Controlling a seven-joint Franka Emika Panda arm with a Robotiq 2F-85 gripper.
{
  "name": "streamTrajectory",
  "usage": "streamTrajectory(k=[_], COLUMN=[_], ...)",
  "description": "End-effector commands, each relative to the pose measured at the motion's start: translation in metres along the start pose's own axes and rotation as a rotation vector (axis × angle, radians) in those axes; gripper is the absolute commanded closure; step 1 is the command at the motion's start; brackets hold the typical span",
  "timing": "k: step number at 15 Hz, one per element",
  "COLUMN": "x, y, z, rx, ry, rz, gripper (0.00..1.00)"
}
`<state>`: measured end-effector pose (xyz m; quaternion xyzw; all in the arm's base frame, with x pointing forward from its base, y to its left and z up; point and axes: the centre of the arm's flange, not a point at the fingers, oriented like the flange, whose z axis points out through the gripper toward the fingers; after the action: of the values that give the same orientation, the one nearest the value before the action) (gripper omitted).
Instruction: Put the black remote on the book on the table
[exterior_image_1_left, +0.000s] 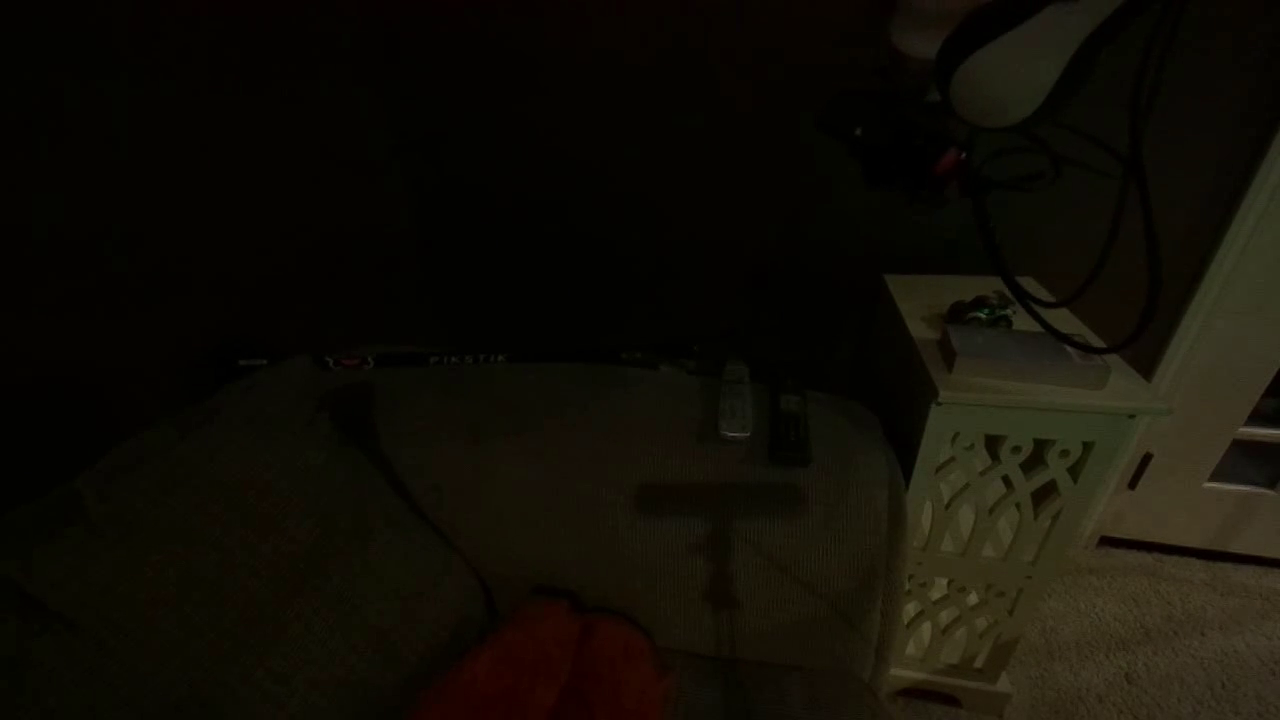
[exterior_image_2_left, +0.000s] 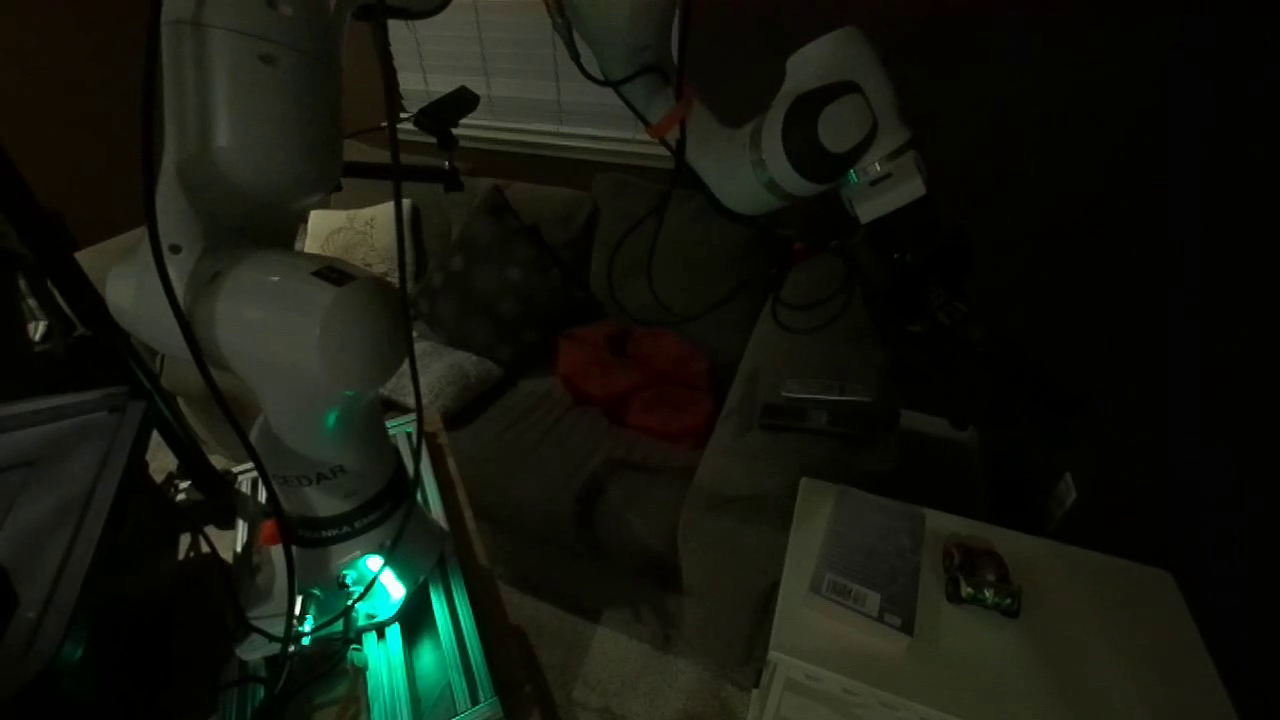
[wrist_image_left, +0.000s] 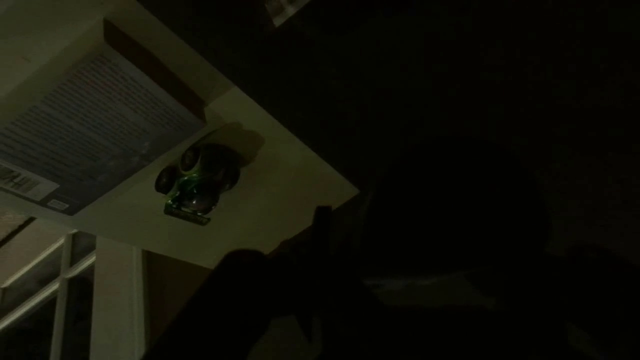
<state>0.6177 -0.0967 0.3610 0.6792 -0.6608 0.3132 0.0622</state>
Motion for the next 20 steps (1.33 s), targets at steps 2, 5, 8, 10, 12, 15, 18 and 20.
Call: streamTrajectory(k=[2,5,8,10,12,15,18,20], x=[-0.003,-0.001,0.0,0.002,0.001,-0.006,-0.013,-0.015], y=[0.0,0.005,0.012,0.017,0.022,0.033,0.038,0.04], z=[0.016,0.036,0.061,0.078,0.1,0.125,0.147,0.163], rx=[-0.086,-0.157,-0.243,-0.312,-0.398,-0.52,-0.604,-0.635], ry=[0.075,0.177,0.268,0.328,0.374,0.388,0.381,0.402], rz=[0.068,0.144,0.221,0.273,0.31,0.303,0.296,0.335], gripper=[0.67,0.67,0.67,0.67,0.67,0.67,0.67,0.67])
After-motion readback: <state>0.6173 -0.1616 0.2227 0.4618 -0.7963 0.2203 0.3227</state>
